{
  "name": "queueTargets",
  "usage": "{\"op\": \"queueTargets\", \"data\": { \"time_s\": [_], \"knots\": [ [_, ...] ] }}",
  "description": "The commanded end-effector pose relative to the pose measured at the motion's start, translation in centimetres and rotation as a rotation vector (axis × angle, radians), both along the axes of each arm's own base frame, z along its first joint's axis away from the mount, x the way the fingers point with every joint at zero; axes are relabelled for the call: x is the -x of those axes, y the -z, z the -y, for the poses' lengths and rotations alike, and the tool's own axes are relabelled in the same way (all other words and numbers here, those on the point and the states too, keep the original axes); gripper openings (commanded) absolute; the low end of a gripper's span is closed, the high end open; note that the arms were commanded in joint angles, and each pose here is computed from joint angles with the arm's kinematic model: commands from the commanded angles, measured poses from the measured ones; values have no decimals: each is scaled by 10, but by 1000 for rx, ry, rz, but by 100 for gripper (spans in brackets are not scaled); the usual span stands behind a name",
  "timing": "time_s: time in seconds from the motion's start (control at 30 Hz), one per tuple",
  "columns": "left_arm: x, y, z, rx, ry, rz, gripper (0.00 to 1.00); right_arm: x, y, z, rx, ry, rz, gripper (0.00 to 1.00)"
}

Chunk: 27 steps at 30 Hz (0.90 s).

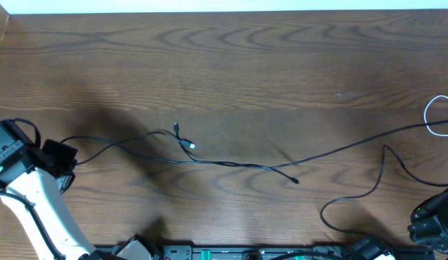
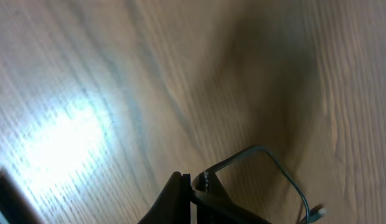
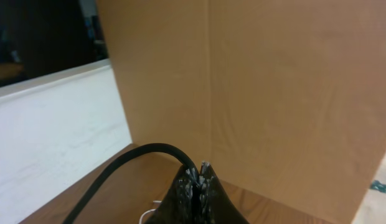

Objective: Untangle cables

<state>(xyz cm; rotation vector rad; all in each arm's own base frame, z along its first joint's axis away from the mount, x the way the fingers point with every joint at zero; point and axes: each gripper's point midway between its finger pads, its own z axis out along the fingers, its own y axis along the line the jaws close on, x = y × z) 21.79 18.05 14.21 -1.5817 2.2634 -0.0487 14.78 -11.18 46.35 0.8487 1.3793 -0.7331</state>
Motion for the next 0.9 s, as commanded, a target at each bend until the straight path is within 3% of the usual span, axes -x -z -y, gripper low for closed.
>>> {"op": "queueTargets", "data": {
  "time_s": [0.0, 0.17, 0.33, 0.6, 0.77, 0.87],
  "knots": [
    [9, 4, -2, 32, -72, 2, 7, 10, -1, 9, -31, 62, 55, 1],
    [9, 5, -1, 40, -80, 6, 7, 12, 0, 12, -49, 82, 90, 2],
    [-4, 2, 12, 93, -2, 68, 7, -23, 10, -10, -59, -131, 56, 2],
    [-28, -7, 44, 155, 242, 175, 8, -112, 30, -142, -108, -925, -57, 1],
    [-31, -7, 52, 156, 291, 170, 7, -129, 45, -274, 139, -1606, -198, 1],
    [-31, -6, 57, 159, 317, 161, 8, -134, 75, -323, 214, -1868, -283, 1]
  ]
}}
